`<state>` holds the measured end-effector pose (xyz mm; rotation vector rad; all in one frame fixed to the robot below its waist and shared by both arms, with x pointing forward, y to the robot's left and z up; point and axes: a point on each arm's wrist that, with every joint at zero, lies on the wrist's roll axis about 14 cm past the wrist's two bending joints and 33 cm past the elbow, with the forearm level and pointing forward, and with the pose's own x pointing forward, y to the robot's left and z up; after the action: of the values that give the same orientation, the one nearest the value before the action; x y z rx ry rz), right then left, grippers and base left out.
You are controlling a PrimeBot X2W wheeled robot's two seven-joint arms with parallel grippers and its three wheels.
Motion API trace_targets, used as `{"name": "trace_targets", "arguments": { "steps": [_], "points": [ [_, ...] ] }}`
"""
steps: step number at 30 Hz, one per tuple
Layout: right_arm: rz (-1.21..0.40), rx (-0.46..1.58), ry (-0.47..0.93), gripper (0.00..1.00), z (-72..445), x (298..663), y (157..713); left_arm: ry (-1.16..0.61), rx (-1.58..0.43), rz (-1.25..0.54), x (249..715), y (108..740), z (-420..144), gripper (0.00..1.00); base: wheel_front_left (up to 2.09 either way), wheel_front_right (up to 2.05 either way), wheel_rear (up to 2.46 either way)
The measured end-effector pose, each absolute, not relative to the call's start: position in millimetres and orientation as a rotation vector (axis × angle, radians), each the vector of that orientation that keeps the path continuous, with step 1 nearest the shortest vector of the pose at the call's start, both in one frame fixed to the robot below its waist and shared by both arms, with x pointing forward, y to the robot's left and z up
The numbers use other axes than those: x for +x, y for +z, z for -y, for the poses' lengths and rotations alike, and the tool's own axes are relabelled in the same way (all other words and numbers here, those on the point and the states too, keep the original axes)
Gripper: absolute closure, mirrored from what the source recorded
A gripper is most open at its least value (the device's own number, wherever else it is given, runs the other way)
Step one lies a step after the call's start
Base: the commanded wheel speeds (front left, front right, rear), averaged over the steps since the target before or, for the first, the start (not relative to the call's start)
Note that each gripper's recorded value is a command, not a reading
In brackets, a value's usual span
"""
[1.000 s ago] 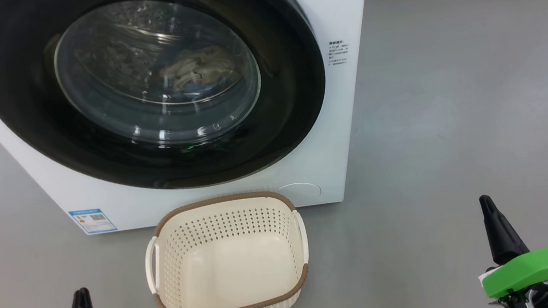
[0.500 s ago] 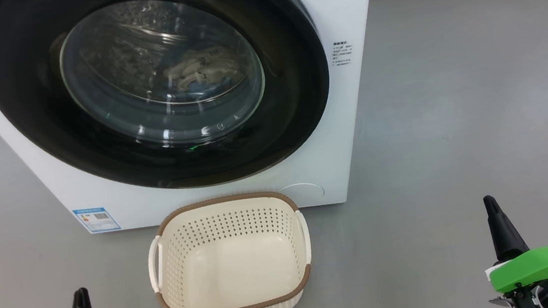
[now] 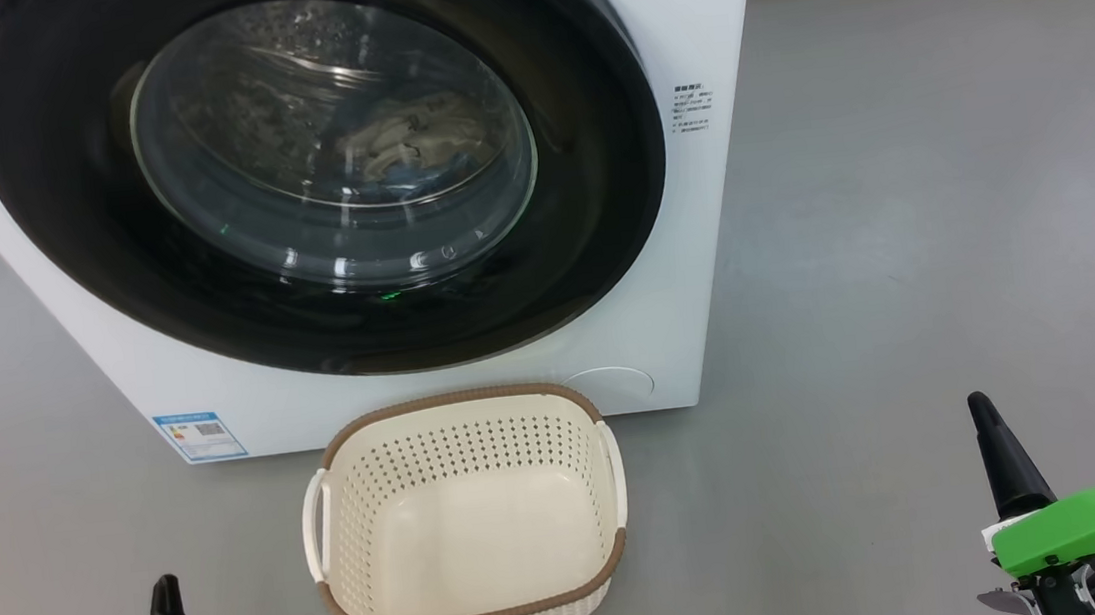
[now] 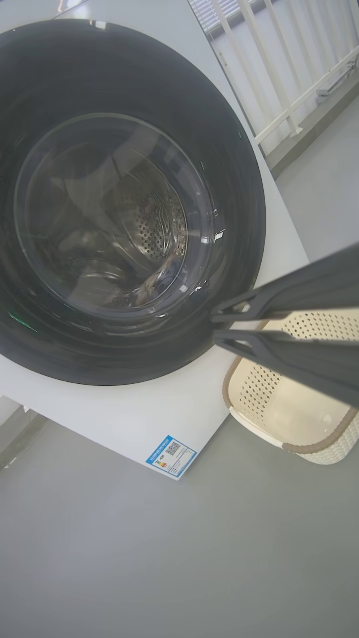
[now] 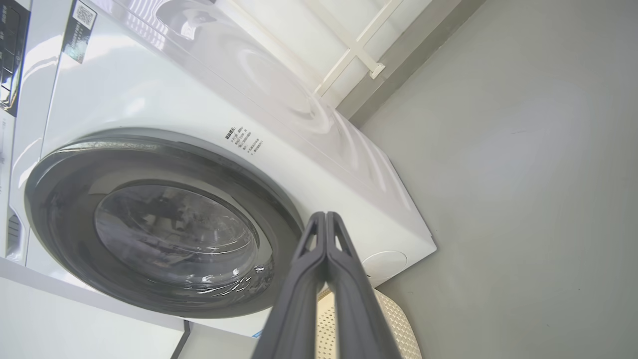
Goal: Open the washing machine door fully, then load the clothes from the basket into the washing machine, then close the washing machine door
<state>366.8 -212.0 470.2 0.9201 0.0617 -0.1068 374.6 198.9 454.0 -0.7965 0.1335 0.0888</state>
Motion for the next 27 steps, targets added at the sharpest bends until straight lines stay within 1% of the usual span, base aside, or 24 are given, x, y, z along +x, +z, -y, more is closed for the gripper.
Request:
{"name": "trace_targets", "arguments": {
  "steps": [27],
  "points": [
    [-0.06, 1.196, -0.121, 1.0, 211.8, 370.3, 471.9, 0.102, -1.124, -0.124, 373.3, 459.6, -195.8, 1.0, 0.0, 0.0, 0.0]
  ]
}}
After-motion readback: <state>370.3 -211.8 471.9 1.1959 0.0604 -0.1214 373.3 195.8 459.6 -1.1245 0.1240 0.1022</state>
